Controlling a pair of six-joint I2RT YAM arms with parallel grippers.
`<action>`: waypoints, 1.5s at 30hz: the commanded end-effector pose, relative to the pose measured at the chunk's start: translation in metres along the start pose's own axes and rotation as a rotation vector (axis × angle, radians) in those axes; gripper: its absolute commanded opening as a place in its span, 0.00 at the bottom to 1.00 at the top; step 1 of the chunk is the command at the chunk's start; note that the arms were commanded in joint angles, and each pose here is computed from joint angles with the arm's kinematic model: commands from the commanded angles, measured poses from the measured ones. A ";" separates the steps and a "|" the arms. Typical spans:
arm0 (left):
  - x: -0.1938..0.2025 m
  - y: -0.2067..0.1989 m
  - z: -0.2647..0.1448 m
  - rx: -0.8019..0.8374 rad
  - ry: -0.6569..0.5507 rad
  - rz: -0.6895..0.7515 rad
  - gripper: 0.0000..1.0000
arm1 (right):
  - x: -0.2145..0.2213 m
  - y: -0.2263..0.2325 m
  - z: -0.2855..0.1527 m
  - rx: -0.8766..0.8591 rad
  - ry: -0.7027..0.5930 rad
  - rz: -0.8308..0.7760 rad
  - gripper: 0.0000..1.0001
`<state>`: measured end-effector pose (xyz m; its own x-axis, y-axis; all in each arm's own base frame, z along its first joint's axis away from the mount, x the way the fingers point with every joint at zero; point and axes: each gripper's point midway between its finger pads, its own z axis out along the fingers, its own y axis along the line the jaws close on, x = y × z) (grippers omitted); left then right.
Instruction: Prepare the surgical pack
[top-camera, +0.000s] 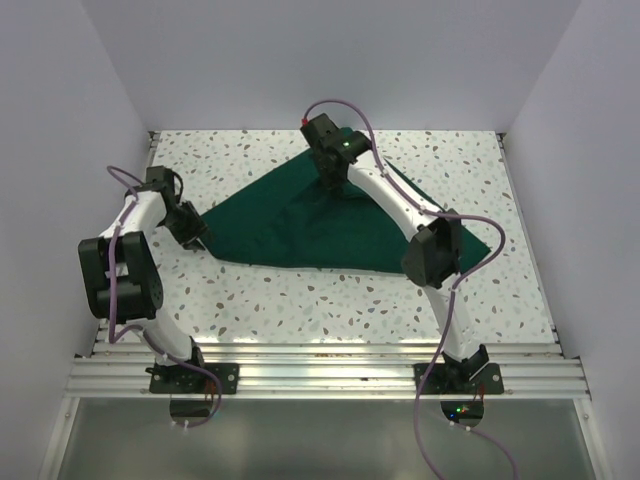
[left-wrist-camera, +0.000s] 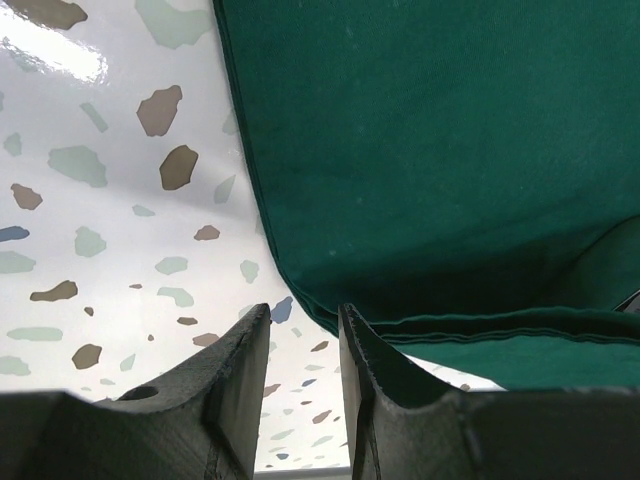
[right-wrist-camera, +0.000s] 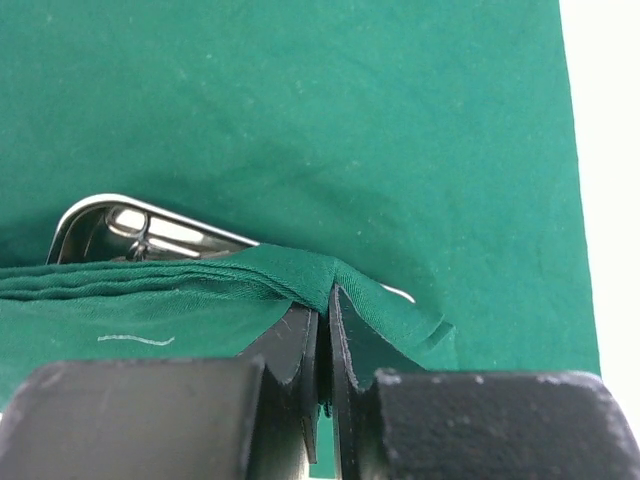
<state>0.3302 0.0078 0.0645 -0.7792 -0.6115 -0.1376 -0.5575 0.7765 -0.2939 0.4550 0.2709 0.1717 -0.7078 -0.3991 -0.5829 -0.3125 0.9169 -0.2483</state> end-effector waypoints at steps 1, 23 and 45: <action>-0.013 -0.007 -0.003 0.032 -0.020 0.027 0.37 | -0.013 -0.003 0.013 0.013 -0.047 0.034 0.05; -0.011 -0.004 -0.004 0.014 -0.008 0.032 0.37 | 0.013 0.004 0.092 0.018 0.032 0.066 0.22; -0.026 -0.002 -0.006 -0.022 -0.034 0.044 0.38 | -0.045 -0.014 0.112 -0.013 -0.148 0.198 0.67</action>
<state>0.3393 0.0127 0.0686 -0.7905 -0.5938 -0.1497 -0.5424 0.7924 -0.2790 0.5365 0.2734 0.0533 -0.7466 -0.2962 -0.5957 -0.2312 0.9551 -0.1851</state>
